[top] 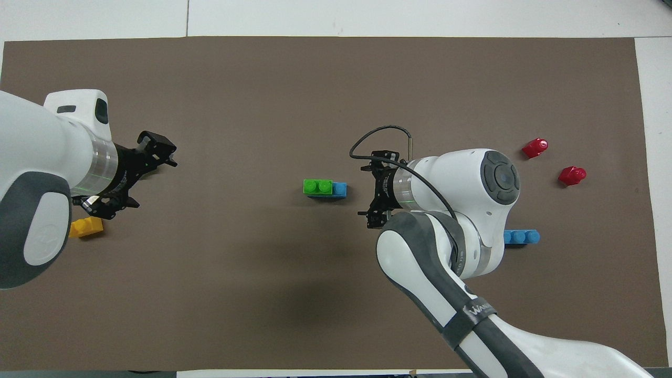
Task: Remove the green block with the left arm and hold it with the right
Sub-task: 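Grasp the blue end with the right gripper while the left gripper approaches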
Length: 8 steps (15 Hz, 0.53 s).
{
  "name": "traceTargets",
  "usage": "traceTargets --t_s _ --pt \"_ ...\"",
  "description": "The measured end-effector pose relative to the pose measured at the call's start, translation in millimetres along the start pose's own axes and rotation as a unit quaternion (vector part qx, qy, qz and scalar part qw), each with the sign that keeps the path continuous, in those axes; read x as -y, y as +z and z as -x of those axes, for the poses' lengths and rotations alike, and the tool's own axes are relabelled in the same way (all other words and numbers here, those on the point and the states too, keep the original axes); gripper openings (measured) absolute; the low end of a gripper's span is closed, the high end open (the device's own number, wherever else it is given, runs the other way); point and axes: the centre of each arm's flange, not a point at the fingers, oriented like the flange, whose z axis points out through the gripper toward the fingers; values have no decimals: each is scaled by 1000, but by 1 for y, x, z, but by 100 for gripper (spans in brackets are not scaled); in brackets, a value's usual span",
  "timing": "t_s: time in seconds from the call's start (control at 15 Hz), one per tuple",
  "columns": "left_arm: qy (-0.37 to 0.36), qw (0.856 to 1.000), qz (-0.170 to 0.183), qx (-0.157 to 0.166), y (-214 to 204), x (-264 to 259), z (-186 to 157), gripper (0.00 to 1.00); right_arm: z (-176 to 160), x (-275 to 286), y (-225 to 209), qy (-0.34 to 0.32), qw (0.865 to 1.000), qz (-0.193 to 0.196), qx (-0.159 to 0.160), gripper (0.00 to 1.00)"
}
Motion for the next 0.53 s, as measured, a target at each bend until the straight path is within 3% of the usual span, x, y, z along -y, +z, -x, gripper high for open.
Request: traceTargets --t_s 0.53 --pt "-170 985 9 1 45 -33 25 100 2 -1 42 -7 1000 -16 -15 100"
